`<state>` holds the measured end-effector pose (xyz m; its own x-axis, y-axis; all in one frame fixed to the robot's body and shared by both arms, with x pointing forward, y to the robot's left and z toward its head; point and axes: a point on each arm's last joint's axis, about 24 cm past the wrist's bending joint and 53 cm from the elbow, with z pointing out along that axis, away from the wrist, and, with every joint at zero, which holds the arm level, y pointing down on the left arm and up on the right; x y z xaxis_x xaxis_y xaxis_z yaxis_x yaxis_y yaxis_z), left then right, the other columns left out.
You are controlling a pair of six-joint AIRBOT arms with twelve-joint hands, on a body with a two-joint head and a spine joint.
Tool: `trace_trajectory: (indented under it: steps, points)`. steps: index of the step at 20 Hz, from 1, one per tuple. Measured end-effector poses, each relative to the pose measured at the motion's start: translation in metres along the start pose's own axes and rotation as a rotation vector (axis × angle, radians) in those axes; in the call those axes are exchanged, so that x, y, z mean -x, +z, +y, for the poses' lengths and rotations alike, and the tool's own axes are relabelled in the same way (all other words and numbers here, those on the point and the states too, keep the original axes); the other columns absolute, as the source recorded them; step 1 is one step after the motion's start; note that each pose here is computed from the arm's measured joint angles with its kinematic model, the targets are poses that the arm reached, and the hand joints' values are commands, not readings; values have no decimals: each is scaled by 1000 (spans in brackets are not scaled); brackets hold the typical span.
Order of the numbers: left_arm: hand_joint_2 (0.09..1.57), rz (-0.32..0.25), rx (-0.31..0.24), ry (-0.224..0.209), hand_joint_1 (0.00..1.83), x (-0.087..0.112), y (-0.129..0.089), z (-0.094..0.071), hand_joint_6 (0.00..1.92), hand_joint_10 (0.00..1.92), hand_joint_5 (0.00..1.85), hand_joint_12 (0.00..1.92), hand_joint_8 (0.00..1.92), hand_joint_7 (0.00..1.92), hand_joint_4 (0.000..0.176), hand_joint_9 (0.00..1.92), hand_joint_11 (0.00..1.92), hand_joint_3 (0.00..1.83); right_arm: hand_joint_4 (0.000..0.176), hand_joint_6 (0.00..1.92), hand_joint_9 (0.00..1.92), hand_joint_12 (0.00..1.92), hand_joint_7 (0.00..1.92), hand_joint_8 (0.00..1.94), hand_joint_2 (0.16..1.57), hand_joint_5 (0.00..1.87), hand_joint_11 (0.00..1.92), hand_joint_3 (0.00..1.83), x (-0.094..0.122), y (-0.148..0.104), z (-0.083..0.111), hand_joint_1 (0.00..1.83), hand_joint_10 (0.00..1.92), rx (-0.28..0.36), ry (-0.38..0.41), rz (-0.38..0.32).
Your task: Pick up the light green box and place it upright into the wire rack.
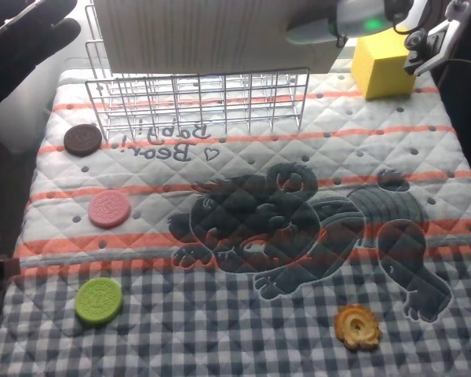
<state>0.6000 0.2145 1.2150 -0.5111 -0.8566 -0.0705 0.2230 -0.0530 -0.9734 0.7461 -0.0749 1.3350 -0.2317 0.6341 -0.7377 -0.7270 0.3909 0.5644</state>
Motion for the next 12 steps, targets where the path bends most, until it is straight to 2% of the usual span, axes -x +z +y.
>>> trace_trajectory:
  steps: [3,6,9,11,12]
  points:
    - [1186,1,1,2,422,0,0,0,2,3,627,857,2,468,56,424,0,0,0,882,1535,197,1300,565,1057,953,1533,1,-12,6,-8,1288,18,-23,4,19]
    - [1188,2,1,2,393,0,0,0,0,8,618,888,6,486,66,443,0,0,0,872,1557,244,1252,680,1071,933,1535,1,-20,9,-11,1283,8,-37,6,35]
    - [1188,3,1,3,404,0,0,0,1,3,601,806,3,471,75,426,0,0,0,911,1539,270,1218,740,1082,909,1510,1,-22,11,-11,1278,1,-35,6,38]
    - [1194,6,2,2,399,-1,0,1,0,1,595,795,1,465,77,420,0,3,0,1058,1341,270,1121,855,1113,863,1313,3,-23,11,-11,1242,0,-35,0,42]
    - [1195,7,3,4,398,-1,1,2,0,1,591,794,2,467,78,420,0,3,0,452,1176,513,989,324,1131,719,1032,8,-25,12,-11,1039,0,-34,-5,47]
